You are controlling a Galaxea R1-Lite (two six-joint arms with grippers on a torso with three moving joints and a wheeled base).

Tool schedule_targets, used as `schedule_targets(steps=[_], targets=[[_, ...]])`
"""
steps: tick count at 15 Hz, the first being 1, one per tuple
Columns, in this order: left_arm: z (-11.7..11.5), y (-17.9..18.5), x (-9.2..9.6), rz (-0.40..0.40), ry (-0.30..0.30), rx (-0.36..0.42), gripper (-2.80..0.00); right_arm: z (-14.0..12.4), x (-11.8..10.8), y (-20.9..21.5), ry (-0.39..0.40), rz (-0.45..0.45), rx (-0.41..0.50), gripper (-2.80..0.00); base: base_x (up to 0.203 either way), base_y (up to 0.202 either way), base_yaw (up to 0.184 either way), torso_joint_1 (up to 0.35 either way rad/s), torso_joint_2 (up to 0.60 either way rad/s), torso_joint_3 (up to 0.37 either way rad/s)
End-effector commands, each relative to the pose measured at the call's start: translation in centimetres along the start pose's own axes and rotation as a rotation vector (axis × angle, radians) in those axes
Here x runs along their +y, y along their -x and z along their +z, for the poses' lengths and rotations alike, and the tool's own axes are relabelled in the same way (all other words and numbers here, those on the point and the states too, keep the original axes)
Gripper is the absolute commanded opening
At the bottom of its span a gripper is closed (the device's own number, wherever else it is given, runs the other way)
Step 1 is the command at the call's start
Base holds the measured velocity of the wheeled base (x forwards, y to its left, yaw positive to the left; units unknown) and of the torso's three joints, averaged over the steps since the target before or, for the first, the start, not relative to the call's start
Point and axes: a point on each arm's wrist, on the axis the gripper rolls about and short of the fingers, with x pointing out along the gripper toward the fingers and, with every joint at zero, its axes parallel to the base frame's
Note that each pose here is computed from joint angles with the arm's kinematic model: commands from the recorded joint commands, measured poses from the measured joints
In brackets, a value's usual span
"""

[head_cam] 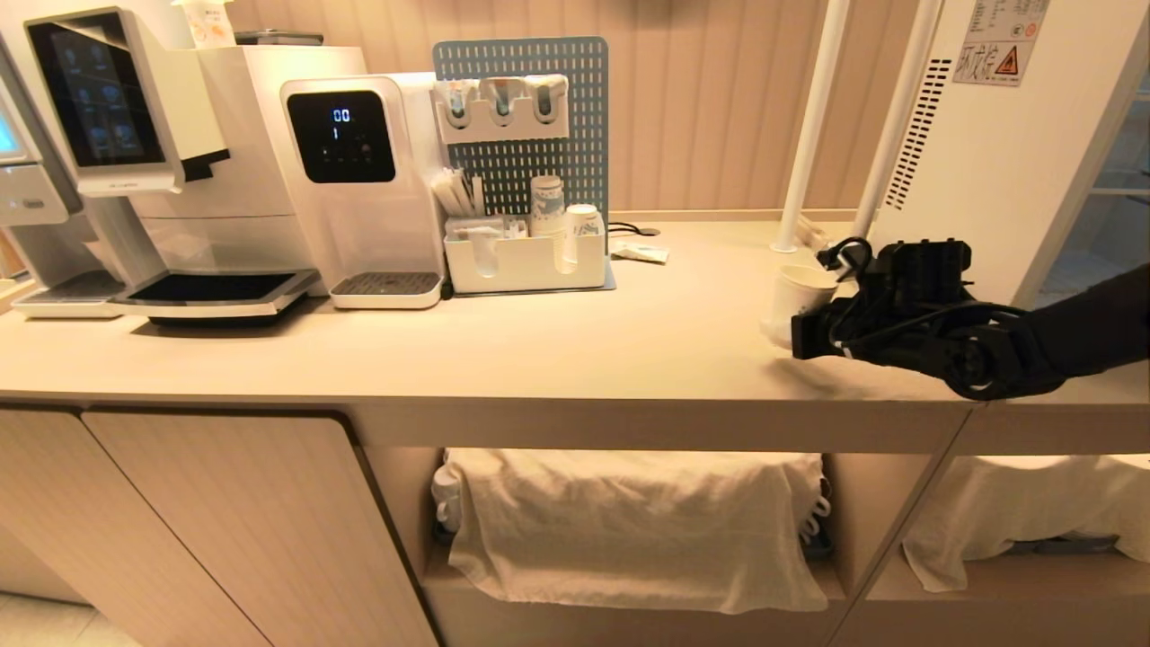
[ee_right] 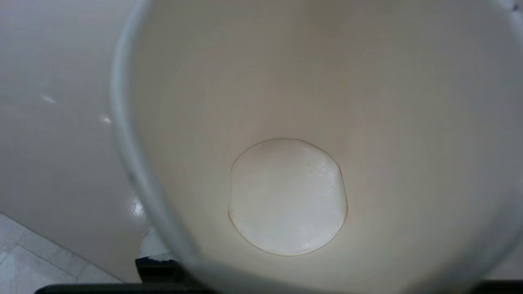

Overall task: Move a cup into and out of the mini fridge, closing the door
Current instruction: Put the paper cup in the freezer

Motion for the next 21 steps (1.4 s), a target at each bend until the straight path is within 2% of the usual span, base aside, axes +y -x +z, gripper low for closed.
schedule_targets(steps=[1,5,7,9,11,13,16,19,21], targets=[[0.0,0.0,0.0,0.0,0.0,0.001,-2.8,2.7,0.0,4.1,0.024,-0.029,0.021,-2.8,0.0,0.0,0.0,0.0,0.0,0.0],[0.0,0.0,0.0,0.002,0.0,0.001,-2.8,4.7,1.2,13.7,-0.016,-0.098,0.24,-2.8,0.0,0.0,0.0,0.0,0.0,0.0],[0.0,0.0,0.0,0.0,0.0,0.0,-2.8,4.7,3.1,19.8,-0.025,-0.128,0.282,-2.8,0.0,0.0,0.0,0.0,0.0,0.0],[0.0,0.0,0.0,0.002,0.0,0.001,-2.8,2.3,5.3,25.8,-0.023,-0.153,0.278,-2.8,0.0,0.0,0.0,0.0,0.0,0.0],[0.0,0.0,0.0,0.0,0.0,0.001,-2.8,-2.2,7.5,31.0,-0.016,-0.197,0.25,-2.8,0.0,0.0,0.0,0.0,0.0,0.0],[0.0,0.0,0.0,0.001,0.0,0.001,-2.8,-7.9,9.6,35.2,-0.011,-0.249,0.192,-2.8,0.0,0.0,0.0,0.0,0.0,0.0],[0.0,0.0,0.0,0.0,0.0,0.001,-2.8,-15.5,11.3,37.3,-0.012,-0.32,0.127,-2.8,0.0,0.0,0.0,0.0,0.0,0.0],[0.0,0.0,0.0,0.0,0.0,0.001,-2.8,-19.4,11.9,37.1,0.007,-0.322,0.04,-2.8,0.0,0.0,0.0,0.0,0.0,0.0],[0.0,0.0,0.0,0.0,0.0,0.001,-2.8,-19.5,11.8,37.2,0.049,-0.344,-0.13,-2.8,0.0,0.0,0.0,0.0,0.0,0.0]])
